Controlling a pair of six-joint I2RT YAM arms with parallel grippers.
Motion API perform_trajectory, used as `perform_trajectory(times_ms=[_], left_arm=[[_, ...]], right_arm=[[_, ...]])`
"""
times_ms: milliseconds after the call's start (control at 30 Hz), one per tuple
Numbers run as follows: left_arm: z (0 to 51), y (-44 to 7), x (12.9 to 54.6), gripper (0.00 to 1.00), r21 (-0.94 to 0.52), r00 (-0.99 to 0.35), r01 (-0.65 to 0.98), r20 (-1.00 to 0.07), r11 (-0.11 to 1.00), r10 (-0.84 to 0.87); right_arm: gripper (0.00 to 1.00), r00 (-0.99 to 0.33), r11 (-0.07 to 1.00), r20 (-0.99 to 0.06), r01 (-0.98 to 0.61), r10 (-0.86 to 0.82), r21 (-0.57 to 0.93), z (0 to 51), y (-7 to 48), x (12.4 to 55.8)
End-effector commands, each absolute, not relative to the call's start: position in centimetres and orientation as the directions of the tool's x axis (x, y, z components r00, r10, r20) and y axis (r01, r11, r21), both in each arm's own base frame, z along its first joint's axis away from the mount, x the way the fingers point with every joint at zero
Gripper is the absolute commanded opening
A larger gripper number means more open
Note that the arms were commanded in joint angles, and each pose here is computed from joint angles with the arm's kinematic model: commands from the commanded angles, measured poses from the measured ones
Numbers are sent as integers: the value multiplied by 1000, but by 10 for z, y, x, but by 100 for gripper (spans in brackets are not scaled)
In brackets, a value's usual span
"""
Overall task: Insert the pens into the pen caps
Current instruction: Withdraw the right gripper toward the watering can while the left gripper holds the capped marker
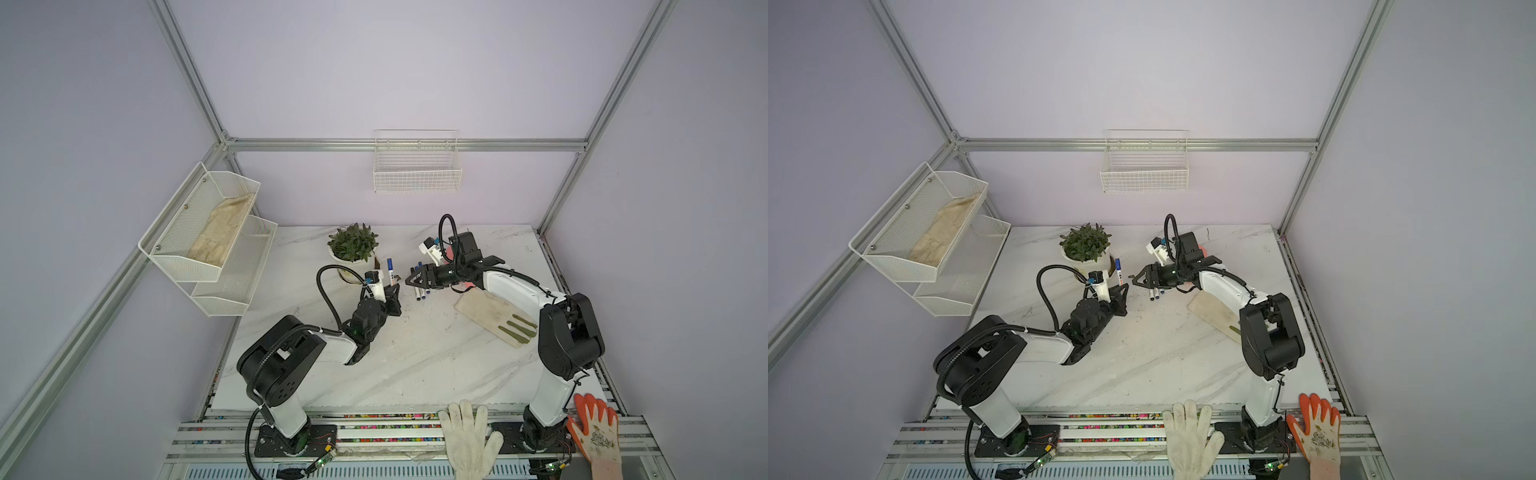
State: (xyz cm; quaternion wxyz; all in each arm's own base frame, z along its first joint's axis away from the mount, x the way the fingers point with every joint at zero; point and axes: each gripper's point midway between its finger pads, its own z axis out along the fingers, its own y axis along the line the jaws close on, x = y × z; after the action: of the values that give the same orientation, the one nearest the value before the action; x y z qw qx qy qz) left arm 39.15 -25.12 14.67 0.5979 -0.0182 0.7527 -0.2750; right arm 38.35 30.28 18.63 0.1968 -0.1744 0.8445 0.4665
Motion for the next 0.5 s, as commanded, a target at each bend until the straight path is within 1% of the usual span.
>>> perform_trajectory(times_ms=[0,100,300,367,467], left_arm=[[143,-242,390,0,-487,-258,261,-867,833,-426],[138,-245,394,0,-487,-284,244,-863,839,-418],[119,-265,407,0,-443,-412,222,-850,869,-328],[113,-269,412,0,-446,-442,200,-836,872,-326],[108,-282,418,0,-436,-480,221,-827,873,-291]], right_arm=[[61,-816,533,-578,-490,-2,690,227,286,405],[61,-800,588,-598,-459,53,666,232,266,416],[60,-799,683,-587,-355,134,638,224,238,433],[59,-802,699,-580,-334,141,633,220,235,436],[59,-810,706,-567,-315,148,635,215,232,438]])
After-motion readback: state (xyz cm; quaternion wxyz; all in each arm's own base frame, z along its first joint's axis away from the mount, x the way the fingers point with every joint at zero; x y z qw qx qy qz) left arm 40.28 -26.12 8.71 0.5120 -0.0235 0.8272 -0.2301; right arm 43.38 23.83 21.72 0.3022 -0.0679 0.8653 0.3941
